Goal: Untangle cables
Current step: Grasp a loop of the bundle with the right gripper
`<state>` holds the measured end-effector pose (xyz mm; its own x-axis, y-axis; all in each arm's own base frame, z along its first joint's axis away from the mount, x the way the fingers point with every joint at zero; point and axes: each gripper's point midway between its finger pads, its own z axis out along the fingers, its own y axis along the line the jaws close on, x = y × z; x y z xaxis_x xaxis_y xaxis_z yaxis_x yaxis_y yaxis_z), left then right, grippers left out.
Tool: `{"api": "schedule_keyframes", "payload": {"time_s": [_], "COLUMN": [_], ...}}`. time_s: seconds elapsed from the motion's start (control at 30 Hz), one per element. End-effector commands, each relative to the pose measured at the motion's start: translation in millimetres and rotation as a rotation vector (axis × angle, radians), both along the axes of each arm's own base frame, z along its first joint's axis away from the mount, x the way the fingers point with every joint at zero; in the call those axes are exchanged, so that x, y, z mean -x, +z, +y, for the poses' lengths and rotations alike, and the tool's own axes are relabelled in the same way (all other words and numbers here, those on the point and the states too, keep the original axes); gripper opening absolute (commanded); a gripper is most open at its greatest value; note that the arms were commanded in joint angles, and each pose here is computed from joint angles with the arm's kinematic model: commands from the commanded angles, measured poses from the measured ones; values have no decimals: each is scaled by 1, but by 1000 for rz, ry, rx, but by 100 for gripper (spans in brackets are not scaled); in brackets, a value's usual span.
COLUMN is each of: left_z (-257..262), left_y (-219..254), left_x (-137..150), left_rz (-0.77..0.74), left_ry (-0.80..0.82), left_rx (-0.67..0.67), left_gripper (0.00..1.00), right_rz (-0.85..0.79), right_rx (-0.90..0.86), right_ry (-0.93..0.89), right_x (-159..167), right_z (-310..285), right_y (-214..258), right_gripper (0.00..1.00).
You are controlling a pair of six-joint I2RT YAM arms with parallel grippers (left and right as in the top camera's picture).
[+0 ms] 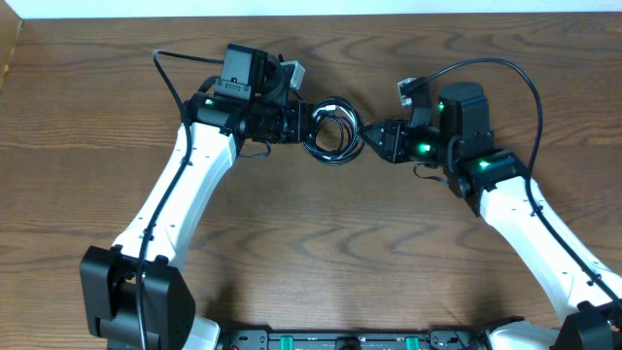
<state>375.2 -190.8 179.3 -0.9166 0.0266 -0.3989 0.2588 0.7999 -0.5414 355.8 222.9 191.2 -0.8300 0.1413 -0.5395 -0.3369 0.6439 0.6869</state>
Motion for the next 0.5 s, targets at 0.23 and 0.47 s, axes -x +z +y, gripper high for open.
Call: {"api": "schedule_keyframes", "payload": {"time_s": [0.23,0.47], "left_z": [-5,-12], "left_y": [1,1], "left_x": [1,5], "left_rz": [2,2], "left_ry": [-9,-29], "left_rx": [13,13], "left_gripper": [8,7], "right_rz": [13,5], "right_rx": [14,52], "right_ry": [-61,-101], "right_x": [-1,-2], "right_z": [18,20], "right_y": [1,-3], "right_gripper": [25,25]}}
